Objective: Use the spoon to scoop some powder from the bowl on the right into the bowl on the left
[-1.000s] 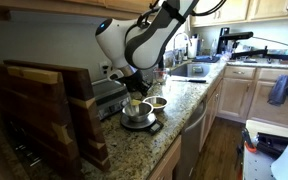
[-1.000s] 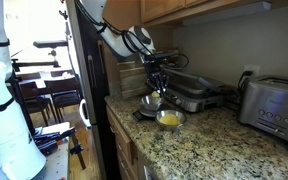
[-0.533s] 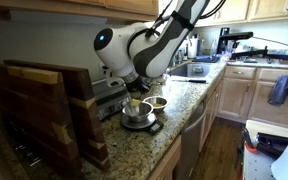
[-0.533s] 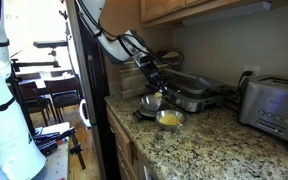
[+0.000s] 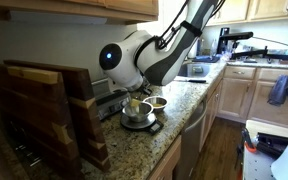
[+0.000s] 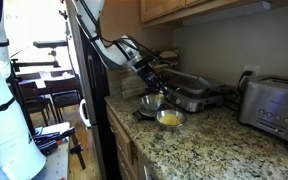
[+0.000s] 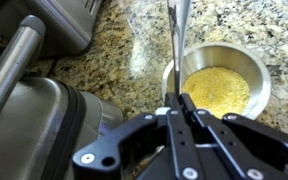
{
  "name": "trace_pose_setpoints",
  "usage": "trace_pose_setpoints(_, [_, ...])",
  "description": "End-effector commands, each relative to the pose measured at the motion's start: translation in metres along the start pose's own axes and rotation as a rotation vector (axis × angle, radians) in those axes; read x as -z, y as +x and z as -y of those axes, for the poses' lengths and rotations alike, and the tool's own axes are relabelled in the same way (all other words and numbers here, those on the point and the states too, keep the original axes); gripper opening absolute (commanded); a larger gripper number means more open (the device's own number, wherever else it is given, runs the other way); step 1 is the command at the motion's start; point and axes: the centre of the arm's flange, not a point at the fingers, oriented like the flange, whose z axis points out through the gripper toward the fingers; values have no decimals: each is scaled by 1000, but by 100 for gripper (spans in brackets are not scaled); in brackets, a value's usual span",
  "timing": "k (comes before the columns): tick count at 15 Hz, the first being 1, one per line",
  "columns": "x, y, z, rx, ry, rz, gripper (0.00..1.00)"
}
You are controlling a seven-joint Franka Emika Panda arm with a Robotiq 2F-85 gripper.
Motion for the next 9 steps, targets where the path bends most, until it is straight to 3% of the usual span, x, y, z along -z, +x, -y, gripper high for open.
trace_pose_setpoints(1, [12, 0, 22, -45, -64, 67, 4])
trace_pose_setpoints(4, [15, 4, 32, -74, -104, 108, 4])
trace_pose_setpoints(9, [24, 15, 53, -136, -236, 190, 4])
